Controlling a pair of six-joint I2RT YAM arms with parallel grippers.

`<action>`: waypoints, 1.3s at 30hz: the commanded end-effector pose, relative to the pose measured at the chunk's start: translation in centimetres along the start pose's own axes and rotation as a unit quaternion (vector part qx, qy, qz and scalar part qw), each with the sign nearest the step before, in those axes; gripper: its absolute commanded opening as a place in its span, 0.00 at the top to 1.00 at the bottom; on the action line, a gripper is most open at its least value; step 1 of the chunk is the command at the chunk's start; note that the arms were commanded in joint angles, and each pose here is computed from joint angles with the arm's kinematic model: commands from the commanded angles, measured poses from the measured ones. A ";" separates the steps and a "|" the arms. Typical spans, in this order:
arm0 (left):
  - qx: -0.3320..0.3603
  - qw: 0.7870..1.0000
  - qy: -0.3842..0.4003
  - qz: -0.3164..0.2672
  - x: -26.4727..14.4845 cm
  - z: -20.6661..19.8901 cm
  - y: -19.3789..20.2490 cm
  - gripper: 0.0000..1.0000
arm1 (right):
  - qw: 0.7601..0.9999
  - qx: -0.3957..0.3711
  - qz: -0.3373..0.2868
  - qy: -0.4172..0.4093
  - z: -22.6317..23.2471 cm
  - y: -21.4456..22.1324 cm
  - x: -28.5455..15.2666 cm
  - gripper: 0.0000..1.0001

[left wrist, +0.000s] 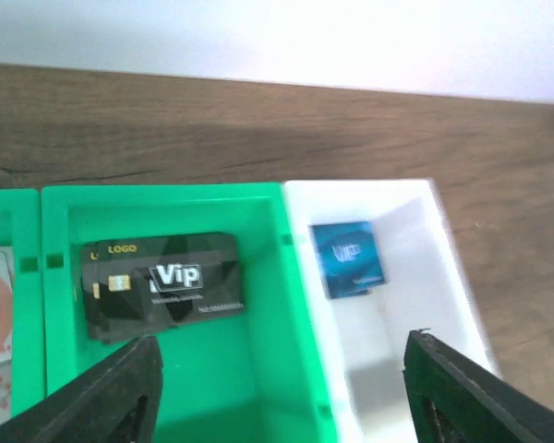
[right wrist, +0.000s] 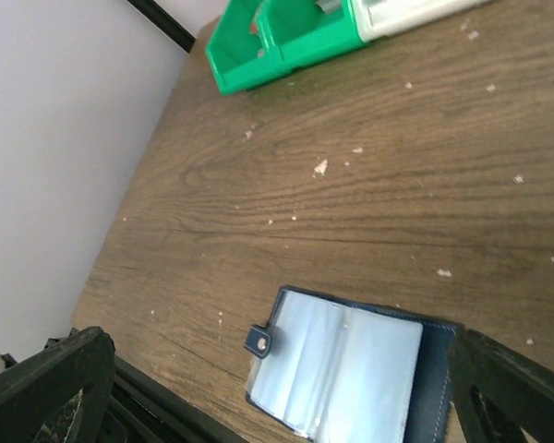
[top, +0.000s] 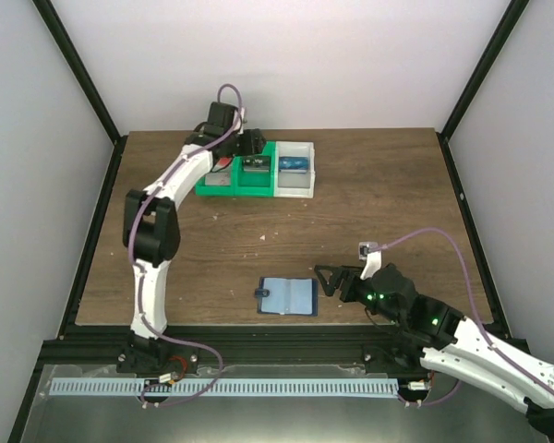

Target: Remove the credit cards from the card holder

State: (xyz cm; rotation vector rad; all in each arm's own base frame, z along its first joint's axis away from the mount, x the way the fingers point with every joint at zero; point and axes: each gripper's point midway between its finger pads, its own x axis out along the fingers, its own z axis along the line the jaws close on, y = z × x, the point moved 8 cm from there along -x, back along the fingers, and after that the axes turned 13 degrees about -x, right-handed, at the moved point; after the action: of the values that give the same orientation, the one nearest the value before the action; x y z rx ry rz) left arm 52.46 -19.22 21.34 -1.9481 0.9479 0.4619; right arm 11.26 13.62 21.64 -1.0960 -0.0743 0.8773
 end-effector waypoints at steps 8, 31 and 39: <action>-0.021 0.998 0.027 0.046 -9.1 -0.3 4.8 0.00 | 0.994 0.038 0.066 0.077 -1.5 1.6 0.4 0.00; -0.088 0.944 0.205 0.242 -16.6 2.7 29.3 0.39 | 0.987 0.049 0.143 -0.050 0.4 4.7 3.7 0.56; -0.086 0.939 0.196 0.270 -13.8 2.2 31.5 0.47 | 0.982 0.035 0.185 -0.036 0.6 5.8 6.3 0.64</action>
State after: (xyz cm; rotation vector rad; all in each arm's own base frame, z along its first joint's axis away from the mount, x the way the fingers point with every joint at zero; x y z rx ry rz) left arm 18.80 -19.74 11.82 -1.9432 1.7589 0.5172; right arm 11.18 17.76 14.04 -1.0500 0.1768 1.2312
